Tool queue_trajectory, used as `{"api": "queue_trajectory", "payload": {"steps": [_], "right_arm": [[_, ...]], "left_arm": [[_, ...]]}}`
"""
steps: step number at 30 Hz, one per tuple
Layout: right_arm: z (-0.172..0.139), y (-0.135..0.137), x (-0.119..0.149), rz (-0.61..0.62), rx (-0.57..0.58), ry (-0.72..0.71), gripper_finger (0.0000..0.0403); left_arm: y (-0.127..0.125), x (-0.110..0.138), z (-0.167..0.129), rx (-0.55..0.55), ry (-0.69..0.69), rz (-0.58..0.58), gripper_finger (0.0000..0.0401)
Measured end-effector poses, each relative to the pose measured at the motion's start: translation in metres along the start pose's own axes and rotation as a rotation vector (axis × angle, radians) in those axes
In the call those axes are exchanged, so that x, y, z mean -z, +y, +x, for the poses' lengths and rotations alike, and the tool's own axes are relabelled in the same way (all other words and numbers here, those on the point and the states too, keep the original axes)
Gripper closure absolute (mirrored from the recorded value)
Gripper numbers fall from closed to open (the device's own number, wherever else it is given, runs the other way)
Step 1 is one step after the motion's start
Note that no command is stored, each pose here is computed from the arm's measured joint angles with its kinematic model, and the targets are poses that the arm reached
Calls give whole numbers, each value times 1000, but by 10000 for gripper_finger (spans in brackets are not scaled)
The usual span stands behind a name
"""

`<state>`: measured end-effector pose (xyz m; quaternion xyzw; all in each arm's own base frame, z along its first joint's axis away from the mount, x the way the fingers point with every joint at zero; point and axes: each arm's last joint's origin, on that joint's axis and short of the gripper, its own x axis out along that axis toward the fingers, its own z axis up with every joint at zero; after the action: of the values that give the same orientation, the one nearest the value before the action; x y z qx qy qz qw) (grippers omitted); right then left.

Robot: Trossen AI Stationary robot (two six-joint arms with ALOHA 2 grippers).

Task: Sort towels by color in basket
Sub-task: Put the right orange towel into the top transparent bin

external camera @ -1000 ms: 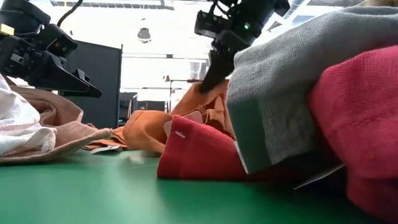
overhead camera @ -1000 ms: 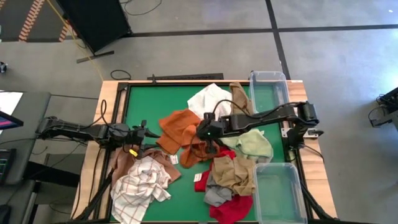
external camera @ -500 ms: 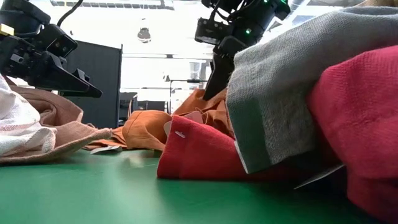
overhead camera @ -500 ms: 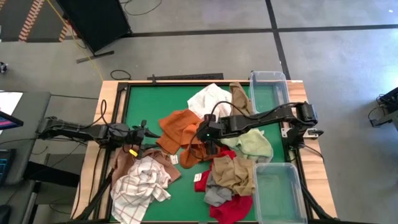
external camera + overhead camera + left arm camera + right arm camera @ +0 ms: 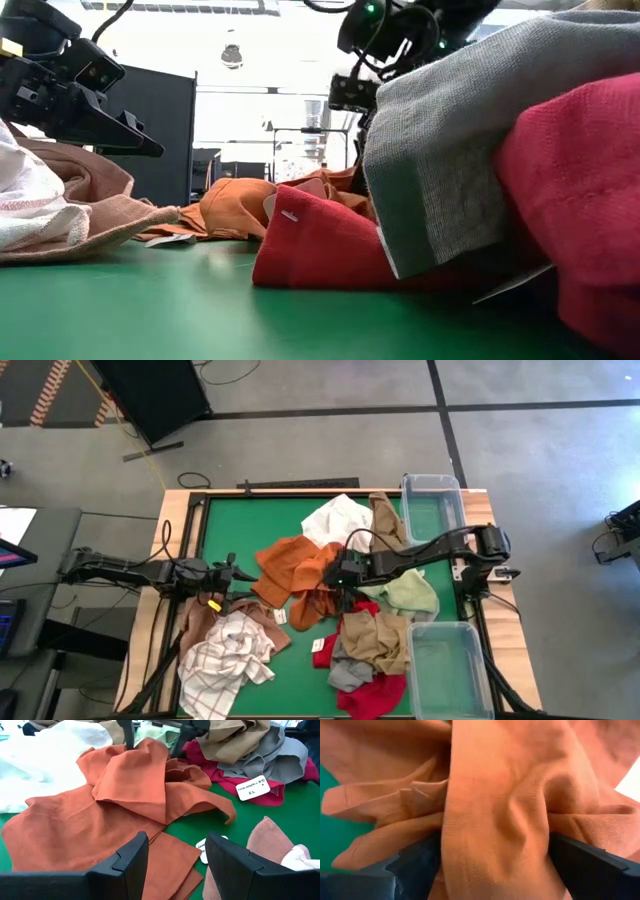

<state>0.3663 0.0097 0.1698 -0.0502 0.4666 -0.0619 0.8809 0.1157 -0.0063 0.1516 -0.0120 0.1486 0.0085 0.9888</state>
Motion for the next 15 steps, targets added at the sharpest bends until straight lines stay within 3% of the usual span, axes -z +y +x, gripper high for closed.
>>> {"api": "queue_trajectory", "payload": {"steps": [15], "right_arm": [[21,-9,32,82,-4,-38,20]], "left_arm": [[0,0,0,0,0,0,216]]}}
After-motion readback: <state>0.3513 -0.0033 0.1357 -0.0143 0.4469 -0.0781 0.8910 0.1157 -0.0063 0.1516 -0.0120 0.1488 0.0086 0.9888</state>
